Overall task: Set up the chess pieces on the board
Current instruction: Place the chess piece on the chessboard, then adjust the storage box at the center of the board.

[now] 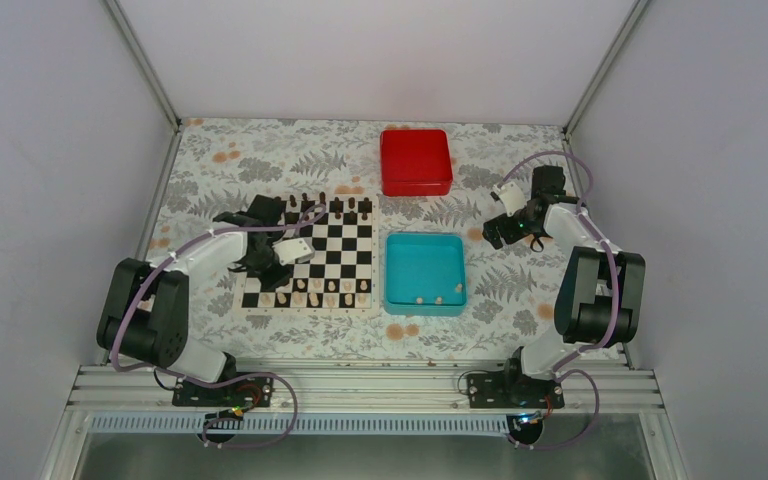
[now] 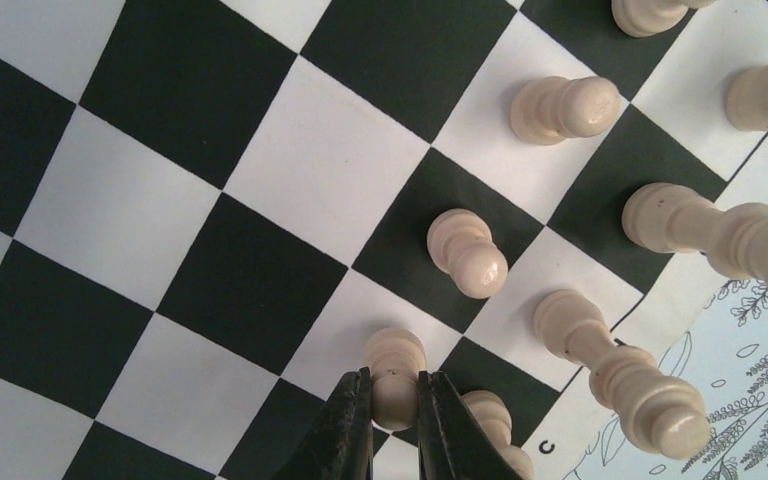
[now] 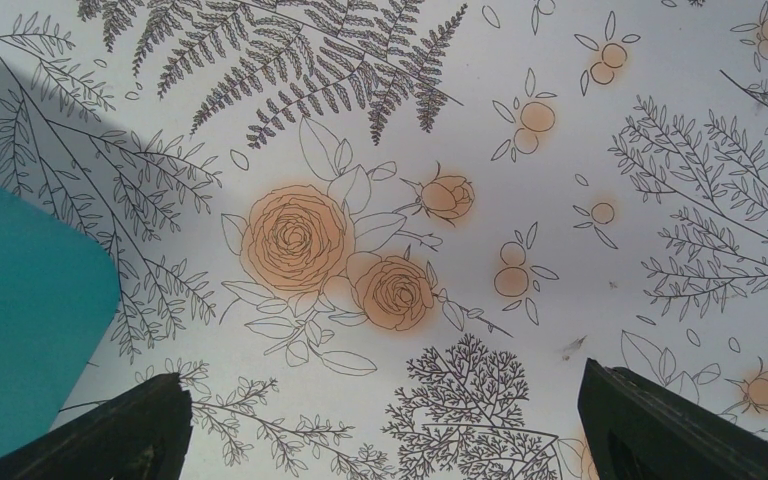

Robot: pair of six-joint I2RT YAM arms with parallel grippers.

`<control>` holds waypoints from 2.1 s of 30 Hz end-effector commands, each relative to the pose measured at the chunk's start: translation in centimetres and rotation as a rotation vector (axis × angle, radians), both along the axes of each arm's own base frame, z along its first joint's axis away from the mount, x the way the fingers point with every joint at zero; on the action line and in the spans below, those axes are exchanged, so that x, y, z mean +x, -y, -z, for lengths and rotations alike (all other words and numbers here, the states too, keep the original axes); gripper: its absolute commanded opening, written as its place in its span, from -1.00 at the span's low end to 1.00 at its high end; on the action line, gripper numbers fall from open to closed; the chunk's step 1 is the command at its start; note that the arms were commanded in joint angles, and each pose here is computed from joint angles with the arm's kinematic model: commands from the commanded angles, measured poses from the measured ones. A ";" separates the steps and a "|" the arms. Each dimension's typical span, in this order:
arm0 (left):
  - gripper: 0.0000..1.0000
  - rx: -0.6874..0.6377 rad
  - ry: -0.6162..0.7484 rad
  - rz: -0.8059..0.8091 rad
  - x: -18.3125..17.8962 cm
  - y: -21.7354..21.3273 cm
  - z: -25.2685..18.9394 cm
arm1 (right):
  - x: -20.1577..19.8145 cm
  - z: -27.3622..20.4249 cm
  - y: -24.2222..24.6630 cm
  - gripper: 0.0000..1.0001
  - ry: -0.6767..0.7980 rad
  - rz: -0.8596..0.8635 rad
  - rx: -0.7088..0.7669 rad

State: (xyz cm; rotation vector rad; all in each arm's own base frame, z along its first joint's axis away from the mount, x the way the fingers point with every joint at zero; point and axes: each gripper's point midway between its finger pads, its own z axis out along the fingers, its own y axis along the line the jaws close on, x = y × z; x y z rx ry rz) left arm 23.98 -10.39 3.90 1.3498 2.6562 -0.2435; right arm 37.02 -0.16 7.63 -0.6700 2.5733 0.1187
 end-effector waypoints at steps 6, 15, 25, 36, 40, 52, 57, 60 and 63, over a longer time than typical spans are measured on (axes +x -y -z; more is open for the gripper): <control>-0.85 0.007 -0.010 0.010 -0.2 0.4 0.8 | -0.1 0.0 -0.1 0.99 0.001 -0.011 0.001; -0.85 0.019 -0.002 0.013 -0.1 0.2 0.8 | 0.0 0.0 -0.1 1.00 0.001 -0.012 0.001; -0.85 0.031 0.000 0.015 -0.1 0.0 1.0 | -0.1 0.1 -0.1 1.00 -0.003 -0.013 0.003; -0.65 0.039 0.004 0.017 0.1 -0.2 1.0 | -0.2 0.2 -0.1 1.00 -0.005 -0.014 0.004; -0.51 0.045 0.000 0.022 -0.1 -0.3 1.0 | -0.1 0.2 -0.2 1.00 -0.005 -0.015 0.005; -0.33 -0.007 0.045 0.052 0.9 1.1 -4.6 | -0.2 0.2 -0.2 1.00 -0.004 -0.019 0.004; -0.30 0.008 0.167 0.099 4.0 3.2 -10.6 | -0.2 0.1 -0.2 1.00 -0.004 -0.020 0.003; -0.18 0.000 0.252 0.169 6.3 6.7 -14.1 | -0.1 0.0 -0.3 1.00 -0.002 -0.024 0.008; -0.02 -0.079 0.321 0.268 7.9 12.3 -17.3 | -0.1 -0.7 -0.7 1.00 0.010 -0.038 0.030</control>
